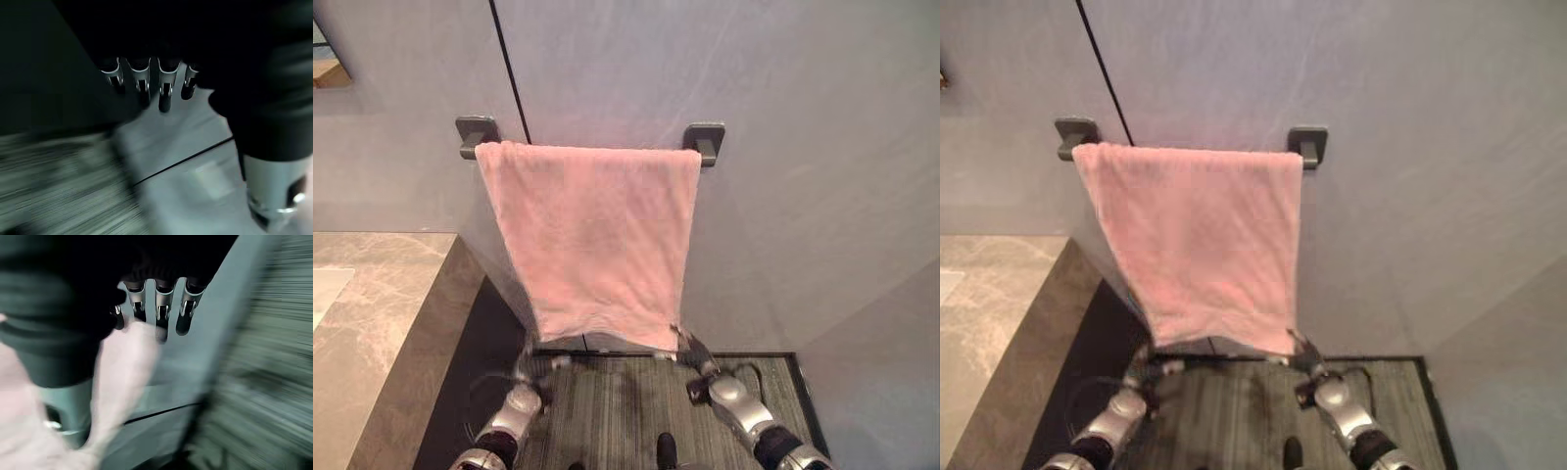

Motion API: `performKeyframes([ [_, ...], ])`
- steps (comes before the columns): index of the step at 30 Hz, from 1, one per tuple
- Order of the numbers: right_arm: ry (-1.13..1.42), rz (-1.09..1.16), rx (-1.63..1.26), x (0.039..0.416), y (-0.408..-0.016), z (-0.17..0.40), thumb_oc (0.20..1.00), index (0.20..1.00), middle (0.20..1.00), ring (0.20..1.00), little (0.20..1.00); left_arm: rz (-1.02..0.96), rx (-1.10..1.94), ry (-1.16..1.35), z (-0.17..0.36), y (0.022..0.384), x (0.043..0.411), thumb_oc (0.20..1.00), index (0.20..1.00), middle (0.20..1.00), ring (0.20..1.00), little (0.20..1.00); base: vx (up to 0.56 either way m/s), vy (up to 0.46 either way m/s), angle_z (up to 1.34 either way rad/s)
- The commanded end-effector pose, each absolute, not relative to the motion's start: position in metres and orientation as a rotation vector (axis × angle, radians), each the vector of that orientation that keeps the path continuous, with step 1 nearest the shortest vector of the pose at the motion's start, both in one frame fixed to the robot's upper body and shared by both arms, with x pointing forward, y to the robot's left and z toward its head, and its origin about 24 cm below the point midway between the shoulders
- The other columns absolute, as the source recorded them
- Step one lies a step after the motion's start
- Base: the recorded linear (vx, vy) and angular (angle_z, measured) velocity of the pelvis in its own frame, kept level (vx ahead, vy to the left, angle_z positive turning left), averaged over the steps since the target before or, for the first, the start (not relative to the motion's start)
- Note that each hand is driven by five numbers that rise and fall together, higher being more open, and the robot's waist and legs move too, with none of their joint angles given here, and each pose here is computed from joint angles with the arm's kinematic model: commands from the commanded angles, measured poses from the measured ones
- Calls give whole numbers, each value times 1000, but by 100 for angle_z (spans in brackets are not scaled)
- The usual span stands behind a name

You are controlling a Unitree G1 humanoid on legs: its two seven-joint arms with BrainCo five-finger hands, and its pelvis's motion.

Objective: Put brush and paste in cup on sink, flatten towel.

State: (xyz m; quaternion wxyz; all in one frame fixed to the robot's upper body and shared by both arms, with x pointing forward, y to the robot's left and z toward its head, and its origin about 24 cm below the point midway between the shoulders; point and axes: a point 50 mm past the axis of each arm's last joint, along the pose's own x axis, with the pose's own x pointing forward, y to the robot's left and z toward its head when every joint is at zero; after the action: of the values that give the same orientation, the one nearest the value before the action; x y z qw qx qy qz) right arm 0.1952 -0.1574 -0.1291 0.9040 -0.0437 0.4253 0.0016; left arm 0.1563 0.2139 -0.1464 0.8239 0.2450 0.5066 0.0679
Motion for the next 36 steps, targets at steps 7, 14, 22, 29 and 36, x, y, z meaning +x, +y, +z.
performKeyframes([
  [7,1096,-607,202,134,-239,-150,1000,1000,1000,1000,1000,205,426,1205,-156,235,118,1000,1000,1000,1000,1000,43,15,-6],
  [14,994,-782,311,123,-264,-146,1000,1000,1000,1000,1000,254,416,1085,-148,243,132,1000,1000,1000,1000,1000,-3,1,-2],
  [22,315,-799,-155,179,-316,-45,1000,1000,1000,1000,1000,388,858,125,3,303,201,1000,1000,1000,1000,1000,-7,-6,4],
  [29,11,-788,-381,200,-320,17,1000,1000,1000,1000,1000,599,1021,-175,69,320,201,1000,1000,1000,1000,1000,1,-2,1],
  [36,-143,-755,-517,203,-311,48,1000,1000,1000,1000,1000,658,1018,-341,96,313,196,1000,1000,1000,1000,1000,0,0,0],
])
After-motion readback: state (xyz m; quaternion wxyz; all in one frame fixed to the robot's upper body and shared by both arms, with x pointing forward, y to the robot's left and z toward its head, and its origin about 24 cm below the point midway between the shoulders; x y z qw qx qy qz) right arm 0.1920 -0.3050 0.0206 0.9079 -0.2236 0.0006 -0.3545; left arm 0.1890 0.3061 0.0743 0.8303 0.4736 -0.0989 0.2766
